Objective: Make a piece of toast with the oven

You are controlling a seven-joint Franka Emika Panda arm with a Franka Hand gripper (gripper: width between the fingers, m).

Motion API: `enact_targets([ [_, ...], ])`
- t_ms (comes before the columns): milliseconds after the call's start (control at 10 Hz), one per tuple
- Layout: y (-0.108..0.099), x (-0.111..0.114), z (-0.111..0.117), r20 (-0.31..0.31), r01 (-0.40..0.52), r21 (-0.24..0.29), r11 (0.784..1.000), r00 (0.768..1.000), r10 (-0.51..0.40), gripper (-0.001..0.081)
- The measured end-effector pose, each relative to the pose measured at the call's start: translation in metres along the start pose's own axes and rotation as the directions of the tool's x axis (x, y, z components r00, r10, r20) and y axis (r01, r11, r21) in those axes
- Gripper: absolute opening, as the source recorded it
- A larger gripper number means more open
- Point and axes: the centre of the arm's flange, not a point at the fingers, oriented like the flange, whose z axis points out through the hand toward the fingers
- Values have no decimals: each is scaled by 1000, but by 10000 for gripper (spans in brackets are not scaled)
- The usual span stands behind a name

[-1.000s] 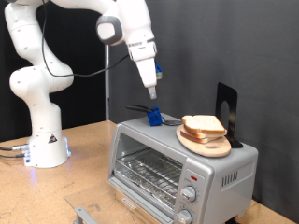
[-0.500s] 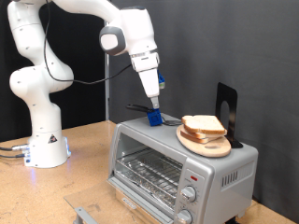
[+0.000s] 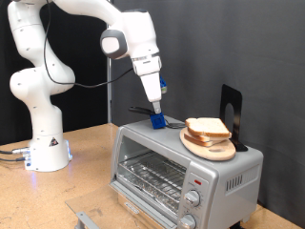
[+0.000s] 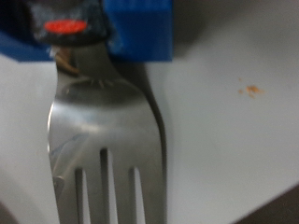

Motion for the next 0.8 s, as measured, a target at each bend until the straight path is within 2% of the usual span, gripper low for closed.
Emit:
enact_targets([
  [400, 9, -4, 12, -30, -8, -10, 1000, 1000, 8, 806],
  [800, 11, 1, 21, -48, -26, 3, 1000, 998, 27, 806],
])
